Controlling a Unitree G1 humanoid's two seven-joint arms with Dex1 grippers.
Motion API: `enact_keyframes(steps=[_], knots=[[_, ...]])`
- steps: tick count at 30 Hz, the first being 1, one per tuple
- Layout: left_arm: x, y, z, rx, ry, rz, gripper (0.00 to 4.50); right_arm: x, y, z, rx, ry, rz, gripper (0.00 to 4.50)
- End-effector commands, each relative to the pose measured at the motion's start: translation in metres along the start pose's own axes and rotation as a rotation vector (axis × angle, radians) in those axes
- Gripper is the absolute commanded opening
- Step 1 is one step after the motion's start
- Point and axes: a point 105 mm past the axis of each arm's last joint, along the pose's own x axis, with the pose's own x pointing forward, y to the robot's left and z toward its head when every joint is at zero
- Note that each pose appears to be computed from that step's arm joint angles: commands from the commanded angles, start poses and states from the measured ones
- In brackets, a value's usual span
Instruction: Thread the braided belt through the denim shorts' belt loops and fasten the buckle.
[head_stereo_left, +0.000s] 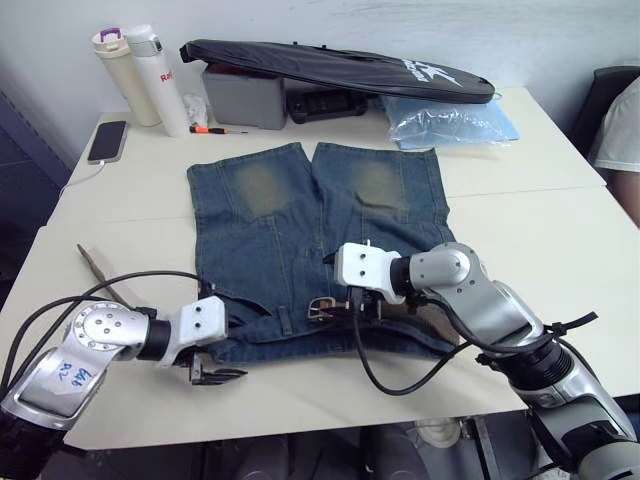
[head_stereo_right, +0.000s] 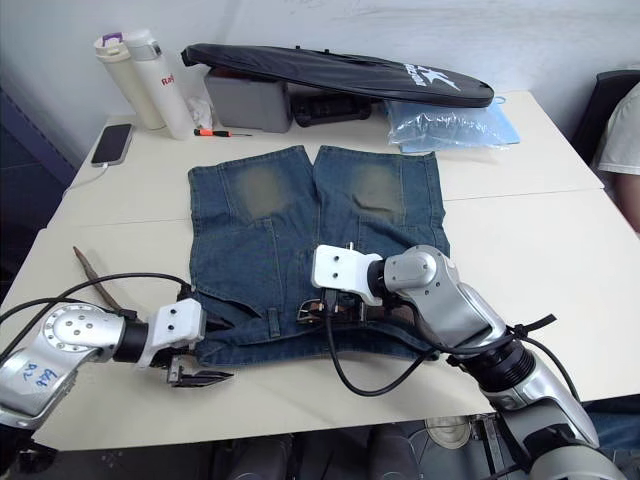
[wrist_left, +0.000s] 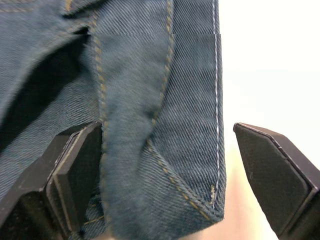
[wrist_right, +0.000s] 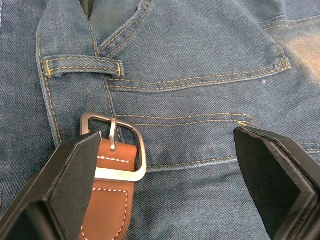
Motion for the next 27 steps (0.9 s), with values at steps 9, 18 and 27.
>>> enact_keyframes(steps=[9, 18, 27], knots=[[-0.051, 0.045, 0.015, -0.264, -0.133, 0.15, 3.14, -0.023, -0.005, 0.019, 0.062, -0.067, 0.05, 4.5], [-0.017, 0.016, -0.002, -0.199, 0.025, -0.09, 0.03, -0.024, -0.005, 0.017, 0.082, -0.056, 0.031, 4.5], [0.003, 0.001, -0.05, -0.002, 0.281, -0.179, 0.03, -0.024, -0.003, 0.014, 0.088, -0.037, 0.011, 4.5]])
